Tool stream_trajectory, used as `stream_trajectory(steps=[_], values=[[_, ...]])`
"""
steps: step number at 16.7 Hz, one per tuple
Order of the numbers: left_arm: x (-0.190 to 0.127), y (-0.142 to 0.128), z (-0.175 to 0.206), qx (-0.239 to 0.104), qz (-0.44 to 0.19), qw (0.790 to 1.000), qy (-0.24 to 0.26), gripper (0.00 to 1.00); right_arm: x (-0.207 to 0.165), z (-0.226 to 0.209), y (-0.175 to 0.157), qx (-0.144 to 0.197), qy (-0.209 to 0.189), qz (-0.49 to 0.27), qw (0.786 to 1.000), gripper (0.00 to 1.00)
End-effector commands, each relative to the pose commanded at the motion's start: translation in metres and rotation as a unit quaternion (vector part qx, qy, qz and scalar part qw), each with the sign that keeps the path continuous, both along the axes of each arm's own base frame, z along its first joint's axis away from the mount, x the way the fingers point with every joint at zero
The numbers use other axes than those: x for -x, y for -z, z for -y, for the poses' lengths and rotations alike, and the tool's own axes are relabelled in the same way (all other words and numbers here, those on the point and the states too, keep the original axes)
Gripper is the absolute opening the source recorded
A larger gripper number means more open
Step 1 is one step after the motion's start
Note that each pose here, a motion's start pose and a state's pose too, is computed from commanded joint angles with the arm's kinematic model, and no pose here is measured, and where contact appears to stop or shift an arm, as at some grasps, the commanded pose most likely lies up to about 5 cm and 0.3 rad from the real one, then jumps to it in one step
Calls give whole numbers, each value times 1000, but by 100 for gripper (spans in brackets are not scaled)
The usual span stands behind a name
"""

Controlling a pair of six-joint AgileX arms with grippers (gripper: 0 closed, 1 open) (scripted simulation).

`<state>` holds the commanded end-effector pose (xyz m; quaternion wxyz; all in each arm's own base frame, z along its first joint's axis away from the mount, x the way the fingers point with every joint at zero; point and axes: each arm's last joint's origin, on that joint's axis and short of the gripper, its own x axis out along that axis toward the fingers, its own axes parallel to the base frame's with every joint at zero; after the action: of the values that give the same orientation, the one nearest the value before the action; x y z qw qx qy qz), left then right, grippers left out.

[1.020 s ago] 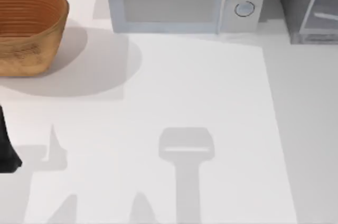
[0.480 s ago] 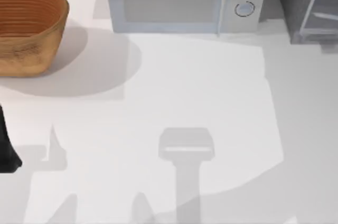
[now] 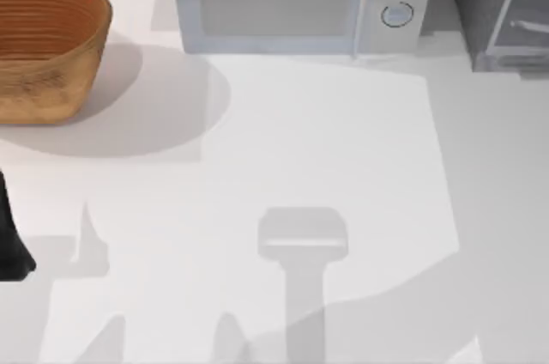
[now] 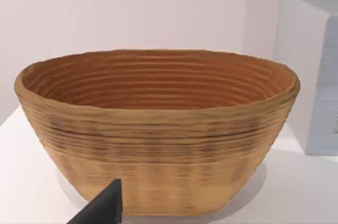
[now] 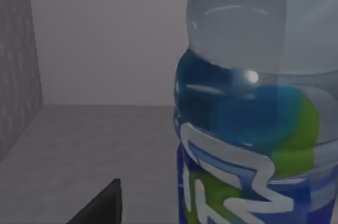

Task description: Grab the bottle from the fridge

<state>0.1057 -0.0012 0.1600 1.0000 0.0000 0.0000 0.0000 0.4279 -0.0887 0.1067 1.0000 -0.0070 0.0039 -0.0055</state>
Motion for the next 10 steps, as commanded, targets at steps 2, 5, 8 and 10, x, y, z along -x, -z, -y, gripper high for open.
stream_trajectory(steps=[2, 5, 8, 10], values=[[0, 0, 0, 0, 0, 1000, 0, 100, -18, 0, -1, 1, 0, 3, 1000, 100], [0, 0, 0, 0, 0, 1000, 0, 100, -40, 0, -2, 1, 0, 4, 1000, 100], [0, 0, 0, 0, 0, 1000, 0, 100, -45, -1, -2, 0, 0, 2, 1000, 100], [0, 0, 0, 0, 0, 1000, 0, 100, -45, -1, -2, 0, 0, 2, 1000, 100]])
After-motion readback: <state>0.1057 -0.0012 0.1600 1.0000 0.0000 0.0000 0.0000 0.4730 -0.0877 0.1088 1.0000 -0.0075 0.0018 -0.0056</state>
